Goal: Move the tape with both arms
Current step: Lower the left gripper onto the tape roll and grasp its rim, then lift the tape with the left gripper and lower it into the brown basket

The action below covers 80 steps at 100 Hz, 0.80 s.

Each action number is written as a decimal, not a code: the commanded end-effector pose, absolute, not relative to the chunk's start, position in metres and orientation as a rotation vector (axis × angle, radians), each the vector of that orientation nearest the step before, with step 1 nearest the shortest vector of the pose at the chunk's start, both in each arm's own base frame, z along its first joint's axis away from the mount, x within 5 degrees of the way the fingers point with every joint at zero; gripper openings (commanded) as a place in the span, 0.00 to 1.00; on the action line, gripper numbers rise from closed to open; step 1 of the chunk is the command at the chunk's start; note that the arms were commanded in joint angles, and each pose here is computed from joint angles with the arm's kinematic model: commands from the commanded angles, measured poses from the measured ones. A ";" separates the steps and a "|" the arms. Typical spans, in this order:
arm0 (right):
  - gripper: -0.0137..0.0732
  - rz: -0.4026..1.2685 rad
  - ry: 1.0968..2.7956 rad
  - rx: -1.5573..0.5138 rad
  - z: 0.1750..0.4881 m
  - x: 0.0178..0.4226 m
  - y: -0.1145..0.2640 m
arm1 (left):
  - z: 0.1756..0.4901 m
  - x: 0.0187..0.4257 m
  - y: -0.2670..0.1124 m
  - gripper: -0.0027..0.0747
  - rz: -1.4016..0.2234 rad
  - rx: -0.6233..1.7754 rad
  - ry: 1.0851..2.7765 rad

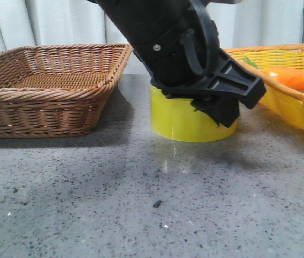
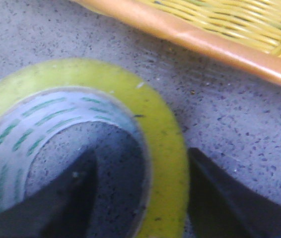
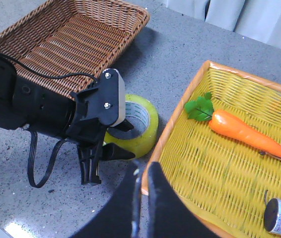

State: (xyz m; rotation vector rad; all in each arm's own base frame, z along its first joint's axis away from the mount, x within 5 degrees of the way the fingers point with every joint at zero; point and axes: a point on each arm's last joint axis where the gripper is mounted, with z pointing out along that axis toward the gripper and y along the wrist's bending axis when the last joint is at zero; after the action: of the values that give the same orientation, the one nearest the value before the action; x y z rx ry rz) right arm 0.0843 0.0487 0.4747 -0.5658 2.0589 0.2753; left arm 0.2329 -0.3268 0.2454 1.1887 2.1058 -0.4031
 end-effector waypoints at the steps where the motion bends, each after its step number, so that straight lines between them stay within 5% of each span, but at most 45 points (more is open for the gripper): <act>1: 0.07 0.279 1.973 -0.541 0.485 0.084 0.047 | 0.272 0.231 -0.329 0.29 -0.460 1.136 2.017; 19: 0.07 0.279 1.975 -0.541 0.485 0.084 0.047 | 0.273 0.231 -0.329 0.08 -0.458 1.137 2.013; 35: 0.07 0.279 1.975 -0.541 0.485 0.084 0.047 | 0.293 0.227 -0.322 0.08 -0.465 1.122 1.960; 66: 0.07 0.279 1.975 -0.541 0.485 0.084 0.047 | 0.398 0.208 -0.277 0.08 -0.457 1.017 1.679; 80: 0.07 0.279 1.975 -0.541 0.485 0.084 0.047 | 0.414 0.215 -0.241 0.08 -0.366 0.959 1.721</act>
State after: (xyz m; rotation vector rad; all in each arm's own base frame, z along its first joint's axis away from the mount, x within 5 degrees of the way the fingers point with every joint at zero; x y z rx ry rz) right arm 0.0843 0.0487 0.4747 -0.5640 2.0595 0.2764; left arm 0.2154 -0.2656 0.3762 1.0445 1.8209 -0.3882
